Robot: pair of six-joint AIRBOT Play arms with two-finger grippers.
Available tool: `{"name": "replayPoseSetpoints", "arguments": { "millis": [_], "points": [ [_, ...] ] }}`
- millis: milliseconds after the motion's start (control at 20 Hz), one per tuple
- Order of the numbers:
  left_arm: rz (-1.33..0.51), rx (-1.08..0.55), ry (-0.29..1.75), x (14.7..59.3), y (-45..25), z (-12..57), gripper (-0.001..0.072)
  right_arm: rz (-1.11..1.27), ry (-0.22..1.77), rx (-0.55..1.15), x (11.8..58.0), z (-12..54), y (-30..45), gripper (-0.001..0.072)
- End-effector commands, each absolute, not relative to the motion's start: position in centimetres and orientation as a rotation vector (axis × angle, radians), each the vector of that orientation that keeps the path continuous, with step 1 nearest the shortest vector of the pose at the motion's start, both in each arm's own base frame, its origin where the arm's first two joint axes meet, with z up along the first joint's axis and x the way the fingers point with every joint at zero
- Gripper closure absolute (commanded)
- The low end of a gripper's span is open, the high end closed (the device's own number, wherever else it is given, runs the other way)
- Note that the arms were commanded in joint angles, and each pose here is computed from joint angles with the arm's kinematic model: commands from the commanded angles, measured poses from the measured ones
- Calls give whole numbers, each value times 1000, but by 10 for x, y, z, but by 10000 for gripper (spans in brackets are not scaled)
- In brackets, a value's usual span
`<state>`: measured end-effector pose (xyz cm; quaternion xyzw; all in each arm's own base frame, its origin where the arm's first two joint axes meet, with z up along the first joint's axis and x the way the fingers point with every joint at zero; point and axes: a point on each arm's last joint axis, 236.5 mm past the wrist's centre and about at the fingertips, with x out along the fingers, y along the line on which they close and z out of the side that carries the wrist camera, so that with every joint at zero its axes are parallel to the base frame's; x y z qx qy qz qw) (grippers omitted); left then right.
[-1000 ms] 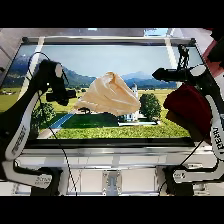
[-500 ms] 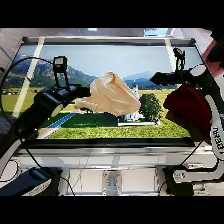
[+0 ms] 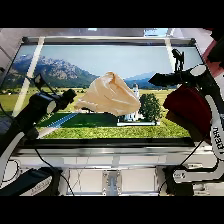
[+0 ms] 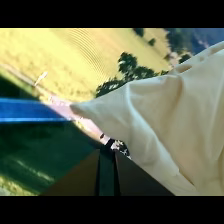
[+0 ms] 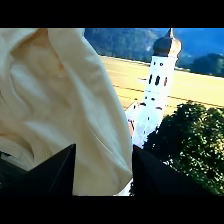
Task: Fold the shirts.
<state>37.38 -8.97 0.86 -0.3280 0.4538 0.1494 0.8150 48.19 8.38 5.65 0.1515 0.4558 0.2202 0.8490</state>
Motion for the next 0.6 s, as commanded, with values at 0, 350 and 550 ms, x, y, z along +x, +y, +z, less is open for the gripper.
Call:
{"name": "replayPoseSetpoints", "arguments": {
  "millis": [0,350,550],
  "points": [
    [448,-1039,1129,346,-109,-33,616,470,958,329,482,58,86,302],
    [457,-1132,1055,374,-113,-60,395,470,959,328,482,58,85,303],
    [343,-1202,1047,397,-139,-75,425,474,965,327,480,58,86,303]
  ]
}}
